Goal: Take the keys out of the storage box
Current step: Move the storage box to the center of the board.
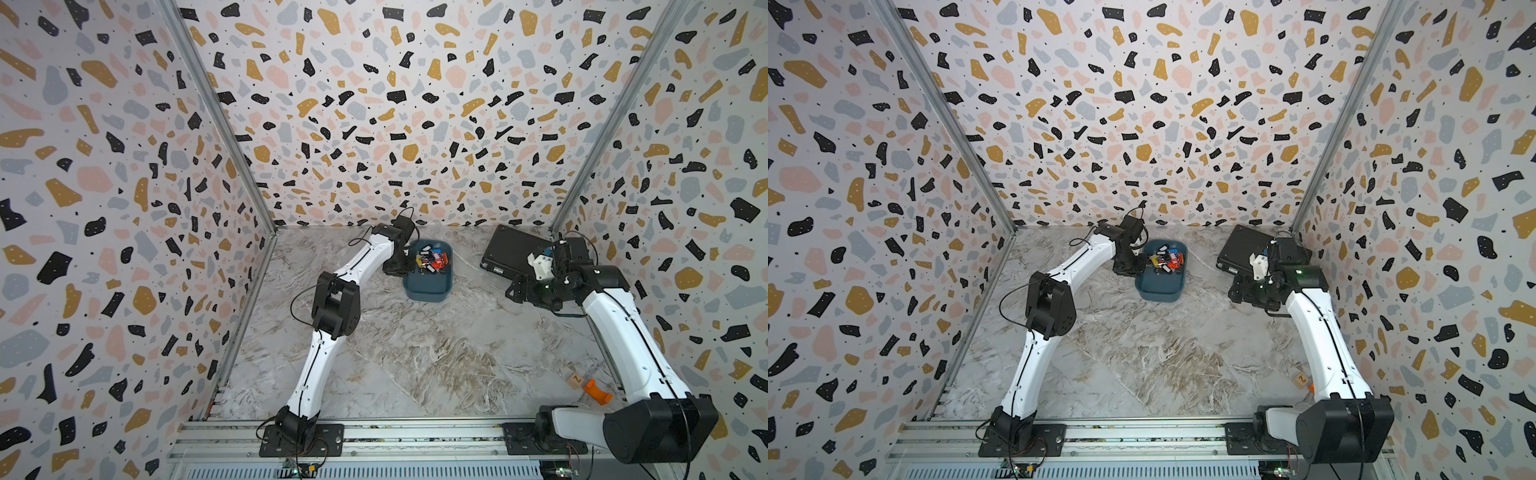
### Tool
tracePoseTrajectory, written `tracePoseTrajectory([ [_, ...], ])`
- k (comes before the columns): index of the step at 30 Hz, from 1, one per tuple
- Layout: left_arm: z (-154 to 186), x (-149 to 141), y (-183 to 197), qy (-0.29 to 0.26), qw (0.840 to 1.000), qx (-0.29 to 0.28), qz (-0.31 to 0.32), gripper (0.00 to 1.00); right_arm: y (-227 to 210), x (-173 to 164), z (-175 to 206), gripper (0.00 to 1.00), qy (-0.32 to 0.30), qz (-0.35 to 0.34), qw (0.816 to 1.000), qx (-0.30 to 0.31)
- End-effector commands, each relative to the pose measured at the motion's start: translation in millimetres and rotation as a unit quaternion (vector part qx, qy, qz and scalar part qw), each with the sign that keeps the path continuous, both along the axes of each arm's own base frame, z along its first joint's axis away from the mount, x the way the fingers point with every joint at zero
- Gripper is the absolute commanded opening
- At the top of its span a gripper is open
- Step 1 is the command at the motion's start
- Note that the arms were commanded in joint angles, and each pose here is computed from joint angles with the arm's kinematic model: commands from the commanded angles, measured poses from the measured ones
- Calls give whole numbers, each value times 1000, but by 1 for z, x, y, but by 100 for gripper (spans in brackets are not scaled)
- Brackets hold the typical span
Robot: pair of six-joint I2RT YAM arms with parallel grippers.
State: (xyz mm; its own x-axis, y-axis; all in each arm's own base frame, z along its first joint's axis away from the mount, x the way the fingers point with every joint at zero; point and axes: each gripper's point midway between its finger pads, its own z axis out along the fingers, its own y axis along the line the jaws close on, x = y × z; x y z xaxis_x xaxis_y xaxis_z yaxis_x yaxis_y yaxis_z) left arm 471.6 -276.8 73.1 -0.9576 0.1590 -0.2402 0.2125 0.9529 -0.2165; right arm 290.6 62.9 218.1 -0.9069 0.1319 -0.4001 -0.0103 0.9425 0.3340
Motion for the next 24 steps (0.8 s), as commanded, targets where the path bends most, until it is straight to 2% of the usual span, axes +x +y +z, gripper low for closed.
tracePoseTrajectory([
  [1, -4, -5, -5, 6, 1000, -7, -18, 1, -2, -10, 1, 78, 9, -6, 1000, -4],
  [10, 8, -50, 10, 30, 999, 4, -25, 0, 2, -22, -1, 77, 22, -8, 1000, 4],
  [16, 17, -109, 23, 43, 999, 16, -20, 0, 14, -39, 1, 77, 32, 12, 999, 10],
  [24, 13, -206, 41, 68, 997, 37, 12, 0, 48, -79, -9, 78, 66, 72, 995, -5],
])
